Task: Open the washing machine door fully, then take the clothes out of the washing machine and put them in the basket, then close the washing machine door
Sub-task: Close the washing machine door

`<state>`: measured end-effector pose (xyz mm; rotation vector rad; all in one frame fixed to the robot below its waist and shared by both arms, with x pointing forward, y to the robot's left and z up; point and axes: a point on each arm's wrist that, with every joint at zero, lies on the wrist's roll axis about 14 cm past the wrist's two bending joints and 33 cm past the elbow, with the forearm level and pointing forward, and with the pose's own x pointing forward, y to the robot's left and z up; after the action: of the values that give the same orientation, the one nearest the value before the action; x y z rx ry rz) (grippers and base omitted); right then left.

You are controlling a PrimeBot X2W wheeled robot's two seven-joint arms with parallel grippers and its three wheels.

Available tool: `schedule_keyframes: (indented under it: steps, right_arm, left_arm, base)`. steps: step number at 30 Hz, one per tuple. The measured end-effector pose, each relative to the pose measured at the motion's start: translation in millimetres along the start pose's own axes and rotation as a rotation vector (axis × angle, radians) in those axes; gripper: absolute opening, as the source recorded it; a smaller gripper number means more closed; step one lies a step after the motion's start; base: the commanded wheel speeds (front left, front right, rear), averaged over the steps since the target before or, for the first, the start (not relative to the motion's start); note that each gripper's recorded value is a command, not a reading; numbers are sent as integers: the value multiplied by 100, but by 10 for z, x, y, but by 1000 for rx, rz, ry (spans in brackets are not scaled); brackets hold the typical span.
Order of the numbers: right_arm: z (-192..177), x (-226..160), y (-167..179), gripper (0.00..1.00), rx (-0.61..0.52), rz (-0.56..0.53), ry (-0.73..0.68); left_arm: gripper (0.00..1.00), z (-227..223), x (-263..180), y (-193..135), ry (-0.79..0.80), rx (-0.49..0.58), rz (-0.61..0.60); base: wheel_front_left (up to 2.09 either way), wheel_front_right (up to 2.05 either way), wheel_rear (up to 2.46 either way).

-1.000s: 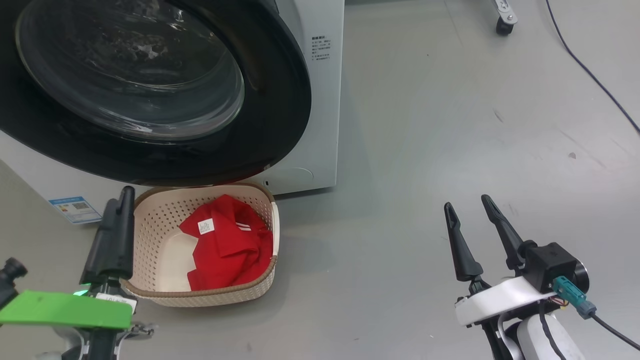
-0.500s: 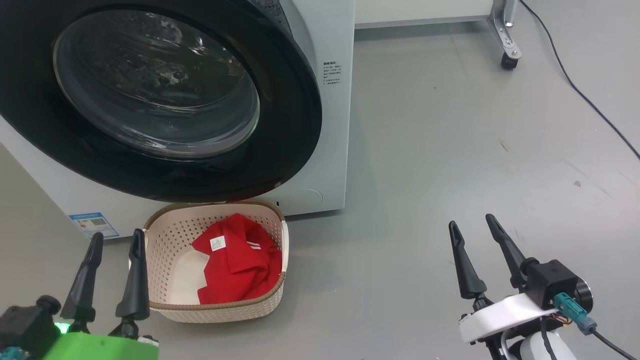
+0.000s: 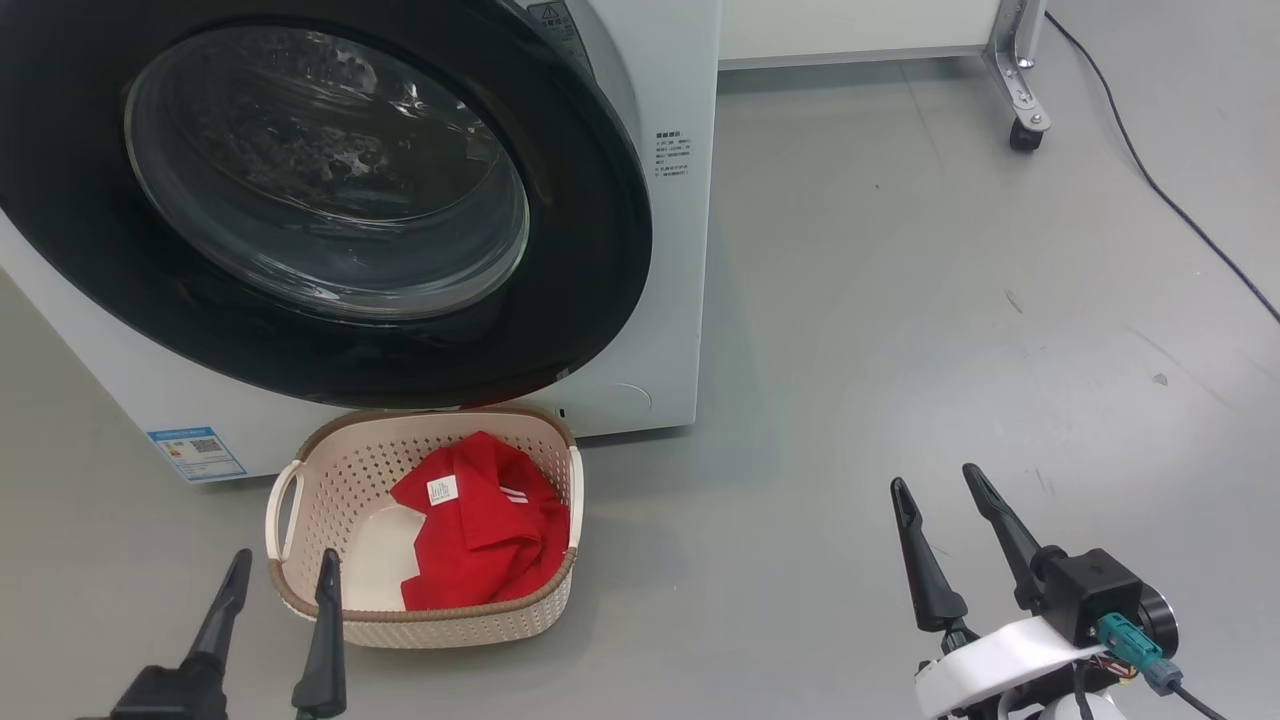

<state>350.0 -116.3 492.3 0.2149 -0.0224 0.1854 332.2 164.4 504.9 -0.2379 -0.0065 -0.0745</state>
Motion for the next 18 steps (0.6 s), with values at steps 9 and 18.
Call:
schedule_keyframes:
  steps: [9,18]
  right_arm:
    - [-47,-10,-28,100,-1,-14,15]
    - [-54,-12,-38,100,0,-18,17]
  left_arm:
    - [100,-157,-25,-68,41,-5,11]
    - [100,-205,-23,-93,50,-1,18]
  base:
    - [0,0,0]
    - [0,0,0]
